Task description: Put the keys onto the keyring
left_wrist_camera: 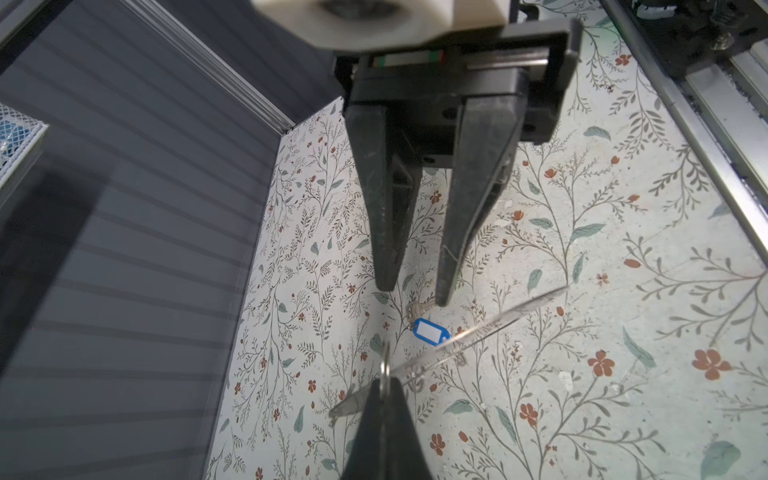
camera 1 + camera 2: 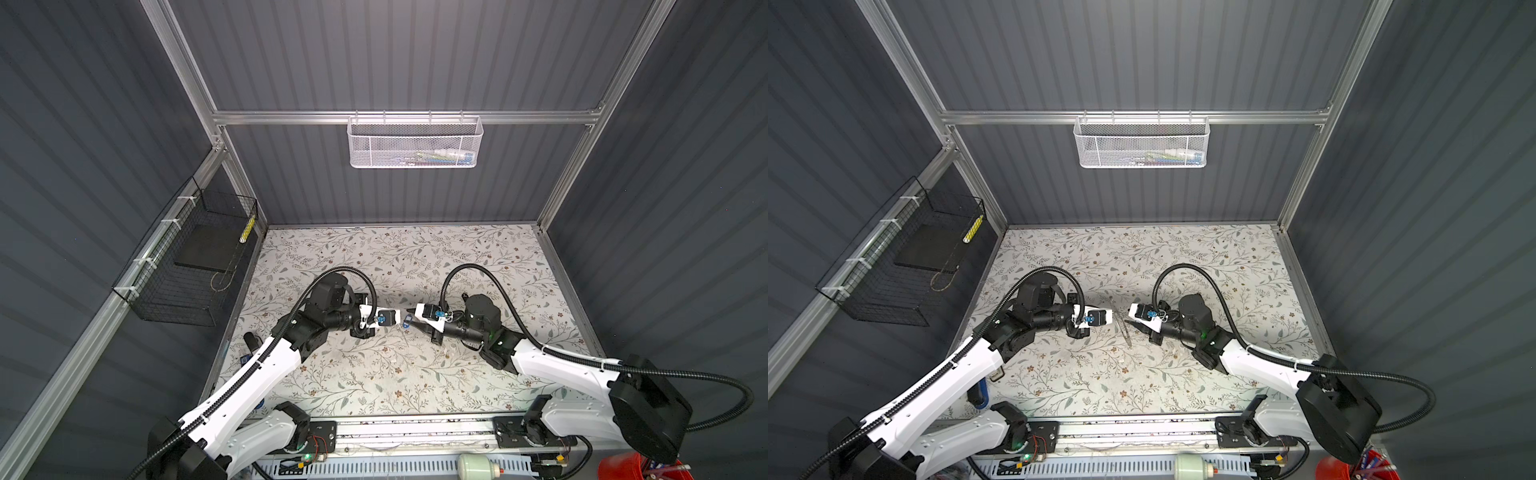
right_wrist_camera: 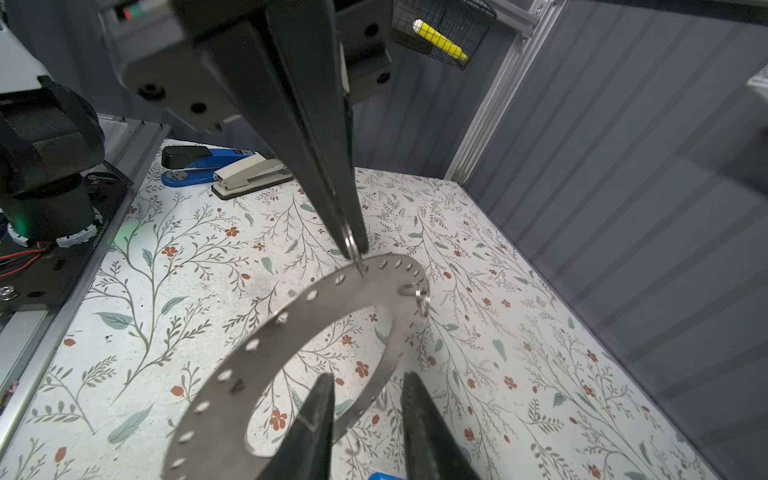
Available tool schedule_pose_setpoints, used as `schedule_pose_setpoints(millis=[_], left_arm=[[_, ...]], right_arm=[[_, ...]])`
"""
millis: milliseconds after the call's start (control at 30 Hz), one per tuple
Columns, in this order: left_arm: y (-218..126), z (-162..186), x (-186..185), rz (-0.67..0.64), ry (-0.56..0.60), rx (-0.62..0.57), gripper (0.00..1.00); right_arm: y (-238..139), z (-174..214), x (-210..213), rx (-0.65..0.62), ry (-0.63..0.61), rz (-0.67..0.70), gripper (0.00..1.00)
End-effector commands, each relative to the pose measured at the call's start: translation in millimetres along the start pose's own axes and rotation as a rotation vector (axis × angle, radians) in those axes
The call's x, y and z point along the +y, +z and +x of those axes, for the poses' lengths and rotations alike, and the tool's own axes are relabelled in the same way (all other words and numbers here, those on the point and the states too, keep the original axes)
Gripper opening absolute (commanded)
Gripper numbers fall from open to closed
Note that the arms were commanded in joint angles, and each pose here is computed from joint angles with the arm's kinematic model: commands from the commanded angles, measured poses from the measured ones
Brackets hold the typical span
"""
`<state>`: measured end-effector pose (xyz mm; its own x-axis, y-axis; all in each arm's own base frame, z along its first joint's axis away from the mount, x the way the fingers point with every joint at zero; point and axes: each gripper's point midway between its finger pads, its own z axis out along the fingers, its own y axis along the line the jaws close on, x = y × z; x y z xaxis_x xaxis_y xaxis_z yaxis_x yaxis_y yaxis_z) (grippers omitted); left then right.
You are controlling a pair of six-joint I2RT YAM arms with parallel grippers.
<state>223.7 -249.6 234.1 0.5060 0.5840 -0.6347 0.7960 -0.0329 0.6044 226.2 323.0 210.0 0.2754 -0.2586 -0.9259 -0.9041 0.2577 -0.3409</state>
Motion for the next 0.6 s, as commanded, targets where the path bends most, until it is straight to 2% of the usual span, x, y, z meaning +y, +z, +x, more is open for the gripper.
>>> schedule_pose_setpoints(millis=[0,567], left_arm=[[-1.5,-11.8,3.0,-0.022,0.106,-0.053,0.0],[2.3,-21.6,-4.5,0.035,0.064,-0.122,0.0]], right_arm=[[2.2,-16.6,1.7,-0.064,-0.058,-0.017,0.28],[9.8,-36.6,-7.3,-0.106,-0.065,-0.003,0.24]])
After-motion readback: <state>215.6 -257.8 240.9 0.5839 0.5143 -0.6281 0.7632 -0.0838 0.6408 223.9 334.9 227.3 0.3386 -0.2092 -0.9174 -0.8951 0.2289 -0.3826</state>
